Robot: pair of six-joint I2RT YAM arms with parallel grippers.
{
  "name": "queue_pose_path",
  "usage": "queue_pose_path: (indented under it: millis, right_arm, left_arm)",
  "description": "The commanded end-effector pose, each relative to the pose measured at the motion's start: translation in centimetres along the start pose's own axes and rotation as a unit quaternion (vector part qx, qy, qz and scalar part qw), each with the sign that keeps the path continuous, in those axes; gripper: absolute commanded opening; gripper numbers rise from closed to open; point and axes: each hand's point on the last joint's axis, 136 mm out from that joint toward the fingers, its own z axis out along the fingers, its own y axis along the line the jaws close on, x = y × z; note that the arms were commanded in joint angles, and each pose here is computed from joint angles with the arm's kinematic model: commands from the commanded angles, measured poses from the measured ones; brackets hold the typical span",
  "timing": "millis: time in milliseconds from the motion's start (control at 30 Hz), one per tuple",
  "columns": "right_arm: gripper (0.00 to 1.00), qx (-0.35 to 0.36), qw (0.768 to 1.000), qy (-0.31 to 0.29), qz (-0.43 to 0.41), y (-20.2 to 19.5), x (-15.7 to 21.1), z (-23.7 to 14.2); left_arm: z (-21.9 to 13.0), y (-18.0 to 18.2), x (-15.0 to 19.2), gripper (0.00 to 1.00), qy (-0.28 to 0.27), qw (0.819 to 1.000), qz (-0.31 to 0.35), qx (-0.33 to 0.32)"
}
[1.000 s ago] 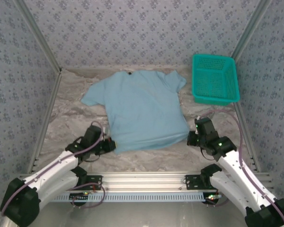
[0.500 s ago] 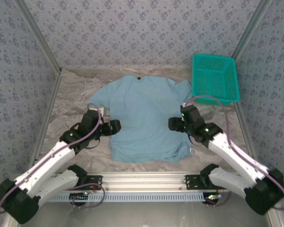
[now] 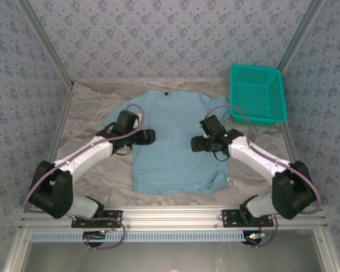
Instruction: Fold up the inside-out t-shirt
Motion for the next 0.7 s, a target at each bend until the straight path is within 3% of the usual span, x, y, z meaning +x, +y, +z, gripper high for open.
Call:
queue_pose_path:
  millis: [0, 100, 300, 400, 667]
  right_arm:
    - [0.78, -0.007, 0.998, 0.056, 0.022, -1.4, 4.0, -1.9]
    - [0.78, -0.038, 0.997, 0.028, 0.067, -2.6, 3.1, -2.6]
    - [0.78, -0.051, 0.994, 0.007, 0.093, -4.3, 1.3, -3.5]
    - [0.78, -0.053, 0.994, 0.004, 0.094, -4.6, 1.2, -3.7]
    - [0.78, -0.069, 0.993, 0.003, 0.1, -4.3, 2.3, -3.5]
  left_arm:
    - [-2.0, -8.7, 5.7, 0.77, 0.023, 0.966, 0.219, 0.138]
    - [-2.8, -13.4, 10.9, 0.76, 0.024, 0.912, 0.356, 0.202]
    - [-0.9, -17.1, 16.7, 0.67, 0.051, 0.831, 0.509, 0.221]
    - [1.5, -17.5, 17.9, 0.58, 0.076, 0.817, 0.534, 0.207]
    - [5.3, -18.0, 16.6, 0.38, 0.064, 0.814, 0.555, 0.159]
